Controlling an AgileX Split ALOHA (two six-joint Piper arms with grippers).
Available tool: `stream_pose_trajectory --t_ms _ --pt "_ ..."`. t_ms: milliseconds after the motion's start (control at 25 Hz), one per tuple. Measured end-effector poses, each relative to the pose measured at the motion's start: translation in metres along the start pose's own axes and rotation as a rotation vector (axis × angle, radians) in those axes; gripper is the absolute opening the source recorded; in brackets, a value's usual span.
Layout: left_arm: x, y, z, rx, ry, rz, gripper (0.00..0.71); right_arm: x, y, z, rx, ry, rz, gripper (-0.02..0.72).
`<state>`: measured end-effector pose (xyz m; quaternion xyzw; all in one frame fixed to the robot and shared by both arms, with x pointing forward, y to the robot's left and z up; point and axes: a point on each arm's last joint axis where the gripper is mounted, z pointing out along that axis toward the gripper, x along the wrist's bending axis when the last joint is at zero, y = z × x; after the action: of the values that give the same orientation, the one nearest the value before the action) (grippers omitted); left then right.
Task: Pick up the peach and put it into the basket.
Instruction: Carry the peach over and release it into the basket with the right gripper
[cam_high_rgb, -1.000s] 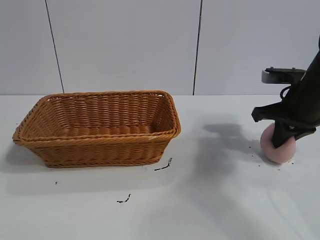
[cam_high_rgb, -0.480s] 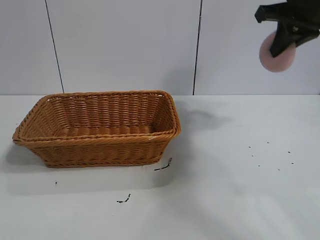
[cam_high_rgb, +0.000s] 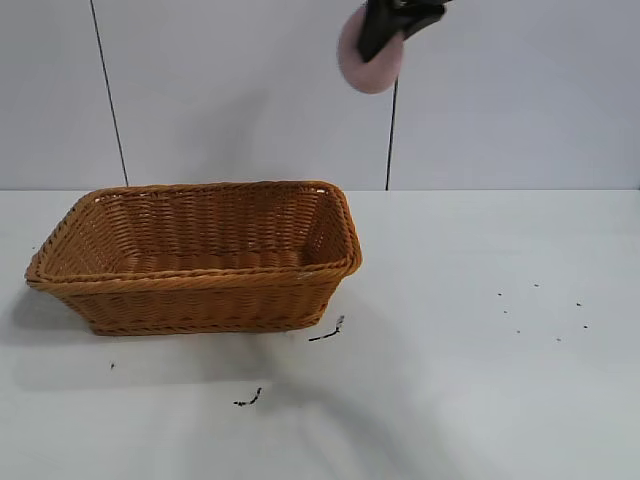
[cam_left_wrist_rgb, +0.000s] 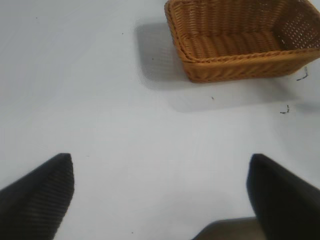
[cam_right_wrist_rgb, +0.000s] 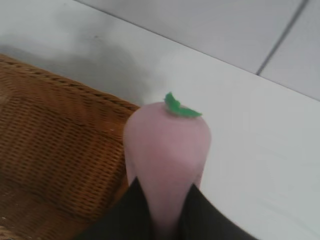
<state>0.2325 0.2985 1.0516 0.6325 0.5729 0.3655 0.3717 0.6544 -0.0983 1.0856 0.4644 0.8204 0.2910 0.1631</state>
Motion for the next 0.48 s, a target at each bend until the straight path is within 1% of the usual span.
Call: stream_pose_trajectory --t_ms 120,240,360,400,480 --pt "0.0 0.0 0.0 0.0 0.0 0.0 0.692 0.036 0.002 0.024 0.02 0.049 -0.061 0.025" --pt "0.0 0.0 0.0 0.0 0.0 0.0 0.692 0.061 -0.009 0.06 0.069 0.082 -0.105 0.025" --pt "0.0 0.0 0.0 0.0 0.0 0.0 0.692 0.076 -0.023 0.096 0.1 0.096 -0.131 0.025" --pt "0.0 0.0 0.0 0.0 0.0 0.0 0.692 0.081 -0.035 0.123 0.125 0.1 -0.144 0.025" --pt "0.0 0.0 0.0 0.0 0.0 0.0 0.692 0.082 -0.048 0.144 0.163 0.1 -0.158 0.027"
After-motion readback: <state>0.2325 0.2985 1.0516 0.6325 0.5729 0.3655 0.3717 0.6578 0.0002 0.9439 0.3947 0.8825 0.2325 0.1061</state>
